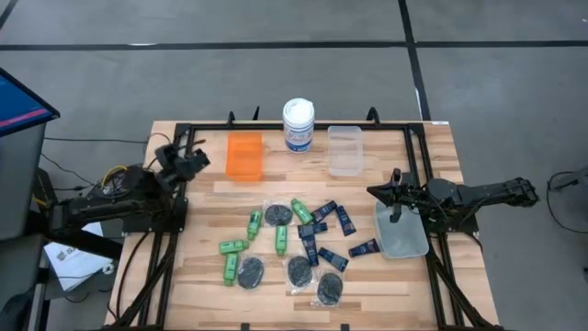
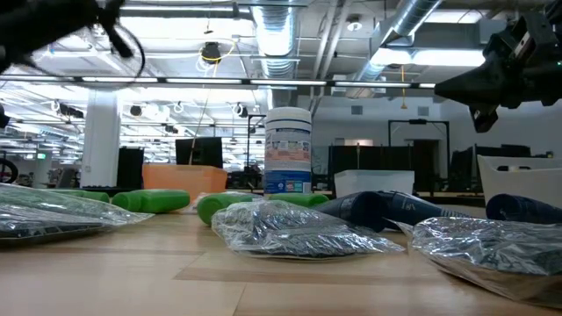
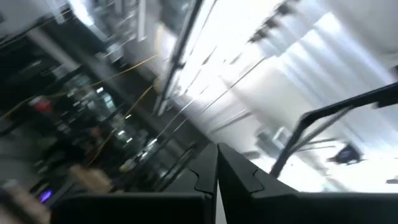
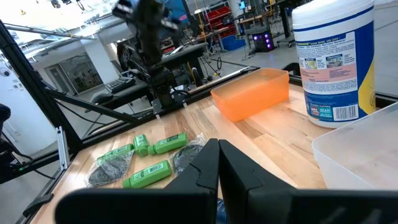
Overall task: Pick & Place Travel size toiletries
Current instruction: Put the green shampoo into the orange bin
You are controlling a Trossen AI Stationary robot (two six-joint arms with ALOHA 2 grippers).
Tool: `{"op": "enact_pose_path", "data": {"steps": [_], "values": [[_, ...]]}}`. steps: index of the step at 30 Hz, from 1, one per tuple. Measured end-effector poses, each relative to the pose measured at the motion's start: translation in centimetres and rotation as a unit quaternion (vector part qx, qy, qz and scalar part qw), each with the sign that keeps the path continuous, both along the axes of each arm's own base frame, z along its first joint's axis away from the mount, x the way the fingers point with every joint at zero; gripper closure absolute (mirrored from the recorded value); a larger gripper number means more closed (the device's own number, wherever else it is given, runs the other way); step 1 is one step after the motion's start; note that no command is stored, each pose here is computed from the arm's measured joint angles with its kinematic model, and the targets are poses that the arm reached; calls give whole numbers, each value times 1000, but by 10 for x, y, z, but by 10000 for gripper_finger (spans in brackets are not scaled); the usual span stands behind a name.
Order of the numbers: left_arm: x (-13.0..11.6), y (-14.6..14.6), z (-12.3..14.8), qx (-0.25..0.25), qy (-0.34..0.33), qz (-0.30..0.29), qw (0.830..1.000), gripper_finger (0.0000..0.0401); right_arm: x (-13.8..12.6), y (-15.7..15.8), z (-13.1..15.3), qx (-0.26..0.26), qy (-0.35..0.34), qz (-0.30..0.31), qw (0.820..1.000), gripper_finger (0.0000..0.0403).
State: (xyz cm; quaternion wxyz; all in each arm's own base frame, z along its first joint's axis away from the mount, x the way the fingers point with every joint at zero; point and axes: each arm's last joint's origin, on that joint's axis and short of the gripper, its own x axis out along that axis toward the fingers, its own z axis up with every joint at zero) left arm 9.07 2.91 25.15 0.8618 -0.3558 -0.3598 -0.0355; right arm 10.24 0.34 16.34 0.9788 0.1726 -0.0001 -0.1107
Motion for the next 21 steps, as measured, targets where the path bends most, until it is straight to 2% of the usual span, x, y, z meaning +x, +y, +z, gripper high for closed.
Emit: {"op": "enact_pose_path", "data": {"steps": [6,11,13,16,18,21], "values": [[5,-1,63,52,-35,-22,998,397,0,0,0,0,0,0,1000,403],[32,4,113,92,-2,-80,993,399,0,0,0,0,0,0,1000,403],[50,6,130,98,32,-110,989,399,0,0,0,0,0,0,1000,403],[78,11,144,83,124,-159,976,399,0,0,0,0,0,0,1000,403],[97,14,144,57,200,-189,960,399,0,0,0,0,0,0,1000,403],[119,16,132,12,306,-218,926,399,0,0,0,0,0,0,1000,403]]}}
